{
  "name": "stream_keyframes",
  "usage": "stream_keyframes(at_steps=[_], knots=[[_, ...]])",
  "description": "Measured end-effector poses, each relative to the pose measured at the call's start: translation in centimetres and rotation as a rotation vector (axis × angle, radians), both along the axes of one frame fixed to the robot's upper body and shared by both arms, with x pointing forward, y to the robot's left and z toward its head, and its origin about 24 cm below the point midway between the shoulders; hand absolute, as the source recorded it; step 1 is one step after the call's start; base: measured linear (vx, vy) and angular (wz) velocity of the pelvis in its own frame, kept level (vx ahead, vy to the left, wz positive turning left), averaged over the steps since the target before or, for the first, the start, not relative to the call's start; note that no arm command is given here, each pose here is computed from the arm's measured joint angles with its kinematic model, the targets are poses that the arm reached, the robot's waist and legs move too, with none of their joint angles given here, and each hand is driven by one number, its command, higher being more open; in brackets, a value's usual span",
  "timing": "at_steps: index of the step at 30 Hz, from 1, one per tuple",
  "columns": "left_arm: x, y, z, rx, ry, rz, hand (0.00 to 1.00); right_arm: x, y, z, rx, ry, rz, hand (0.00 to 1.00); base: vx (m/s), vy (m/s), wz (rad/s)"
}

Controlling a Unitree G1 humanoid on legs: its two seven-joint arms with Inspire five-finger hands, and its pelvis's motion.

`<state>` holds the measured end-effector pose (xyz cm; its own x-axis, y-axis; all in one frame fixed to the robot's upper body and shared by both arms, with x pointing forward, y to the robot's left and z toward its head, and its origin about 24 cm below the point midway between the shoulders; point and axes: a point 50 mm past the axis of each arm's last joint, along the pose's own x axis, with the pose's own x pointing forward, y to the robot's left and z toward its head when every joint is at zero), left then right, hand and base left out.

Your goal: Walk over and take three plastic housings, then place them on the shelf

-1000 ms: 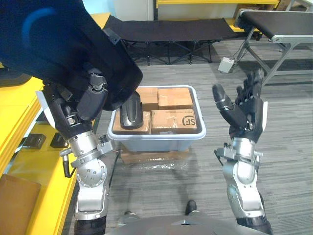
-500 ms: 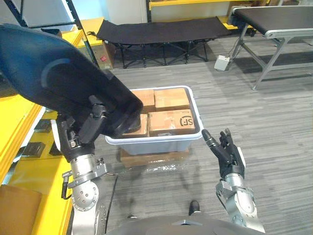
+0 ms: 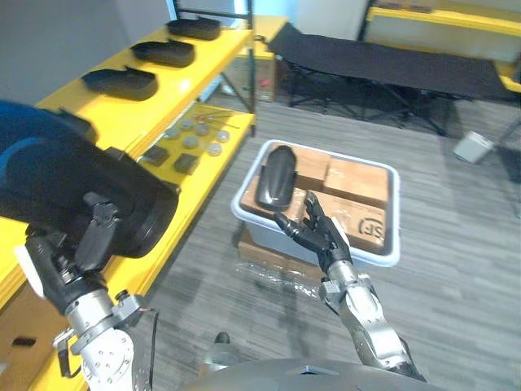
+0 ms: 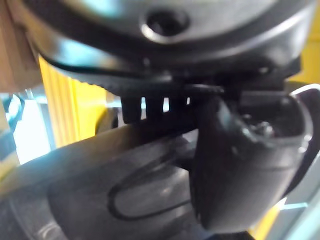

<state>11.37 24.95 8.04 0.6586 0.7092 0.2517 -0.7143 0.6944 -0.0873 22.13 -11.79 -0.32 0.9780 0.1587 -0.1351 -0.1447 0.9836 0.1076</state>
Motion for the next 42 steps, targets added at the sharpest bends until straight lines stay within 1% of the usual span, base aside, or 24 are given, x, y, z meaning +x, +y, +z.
stream_keyframes(at_steps=[4,7,8,9,13,17,18,20,25,28,35,39,42], knots=[[-1.5,0.4,-0.5,-0.059,0.002,0.020,0.00,1.0,0.1,0.9,0.009,-0.048,-0.046,1.00,-0.01,-0.020,0.82],[-0.7,-0.4,-0.3,-0.073,-0.037,-0.125,0.00,1.0,-1.4,0.9,0.002,-0.045,-0.154,1.00,0.00,0.020,1.45],[-0.3,-1.1,-0.3,-0.069,-0.045,-0.192,0.00,0.9,-2.6,0.7,-0.020,-0.039,-0.195,1.00,0.00,0.145,0.85],[-0.3,-1.3,-0.1,-0.058,-0.050,-0.218,0.00,0.9,-3.1,0.6,-0.026,-0.037,-0.206,1.00,-0.01,0.160,0.43],[-0.3,-1.2,0.9,-0.012,-0.082,-0.244,0.00,1.0,-2.7,0.7,-0.009,-0.046,-0.170,1.00,-0.01,0.080,-0.15],[1.1,-2.1,1.6,0.035,-0.109,-0.395,0.00,0.4,-3.0,0.9,0.001,-0.067,-0.184,1.00,-0.04,-0.001,0.58],[1.9,-2.7,2.1,0.063,-0.127,-0.470,0.00,-0.2,-3.7,0.9,0.002,-0.073,-0.211,1.00,-0.04,-0.072,1.03],[2.2,-2.9,2.4,0.083,-0.140,-0.508,0.00,-0.2,-4.2,1.0,0.009,-0.082,-0.217,1.00,-0.06,-0.105,0.68],[2.0,-2.8,2.1,0.086,-0.114,-0.499,0.00,0.0,-5.5,2.2,-0.025,-0.161,-0.118,1.00,-0.07,-0.090,0.26],[2.2,-2.9,1.7,0.082,-0.097,-0.509,0.00,-0.2,-5.7,2.1,-0.029,-0.161,-0.082,1.00,-0.08,-0.025,0.60],[1.5,-2.0,0.5,0.074,-0.023,-0.457,0.00,-0.3,-5.4,3.4,0.113,-0.251,-0.045,1.00,-0.03,0.028,0.48],[0.9,-0.5,1.0,0.145,0.003,-0.396,0.00,-0.1,-4.3,3.5,0.189,-0.257,-0.073,1.00,0.15,0.077,0.26],[1.7,-0.5,1.6,0.172,-0.036,-0.402,0.00,0.2,-5.0,3.9,0.178,-0.278,-0.114,1.00,0.29,0.193,0.54]])
